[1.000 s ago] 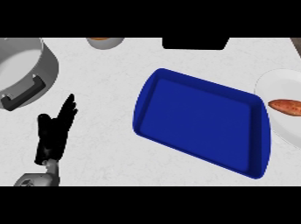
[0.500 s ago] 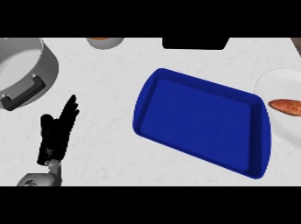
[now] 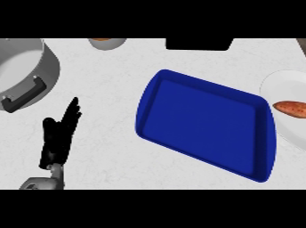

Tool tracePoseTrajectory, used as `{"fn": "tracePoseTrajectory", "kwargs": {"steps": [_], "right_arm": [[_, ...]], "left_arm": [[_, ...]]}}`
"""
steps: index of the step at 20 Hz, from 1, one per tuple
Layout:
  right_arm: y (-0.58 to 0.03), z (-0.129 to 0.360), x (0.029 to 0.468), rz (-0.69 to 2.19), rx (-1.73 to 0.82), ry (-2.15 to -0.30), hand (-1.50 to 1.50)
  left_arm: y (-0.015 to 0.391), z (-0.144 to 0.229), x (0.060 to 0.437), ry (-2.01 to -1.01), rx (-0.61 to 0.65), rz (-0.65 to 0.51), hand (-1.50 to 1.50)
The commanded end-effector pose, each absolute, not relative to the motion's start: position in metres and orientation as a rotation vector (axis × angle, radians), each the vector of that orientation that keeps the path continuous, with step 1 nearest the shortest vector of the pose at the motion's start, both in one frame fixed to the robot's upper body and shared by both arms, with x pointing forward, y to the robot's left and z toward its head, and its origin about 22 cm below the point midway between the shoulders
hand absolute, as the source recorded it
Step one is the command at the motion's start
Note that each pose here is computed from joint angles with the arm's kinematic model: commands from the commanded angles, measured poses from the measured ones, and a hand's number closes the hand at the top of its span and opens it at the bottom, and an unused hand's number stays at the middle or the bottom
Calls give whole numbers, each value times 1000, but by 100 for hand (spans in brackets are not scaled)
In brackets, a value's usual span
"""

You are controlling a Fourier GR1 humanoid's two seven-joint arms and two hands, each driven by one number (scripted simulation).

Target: Pick the sweet potato from the tray and place it in the plate

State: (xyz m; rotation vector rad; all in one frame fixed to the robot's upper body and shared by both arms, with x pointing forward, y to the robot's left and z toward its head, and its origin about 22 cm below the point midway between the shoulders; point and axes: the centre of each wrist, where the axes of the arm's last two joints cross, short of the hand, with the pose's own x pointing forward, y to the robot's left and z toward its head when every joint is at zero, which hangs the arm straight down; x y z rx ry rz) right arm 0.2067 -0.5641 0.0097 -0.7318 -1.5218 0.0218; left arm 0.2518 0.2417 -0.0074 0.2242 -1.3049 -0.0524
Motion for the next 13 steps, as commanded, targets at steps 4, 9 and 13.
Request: {"fn": "tracePoseTrajectory", "kwargs": {"steps": [4,9,13], "right_arm": [[-570,5,189,-48,-827,-1492,-150],[-586,19,174,-51,-827,-1482,-150],[-582,13,175,-42,-866,-1461,-150]], "left_arm": [[244,-8,253,-1303,209,-61,0],[244,-7,259,-1296,211,-46,0],[236,-11,249,-1308,193,-49,0]]}}
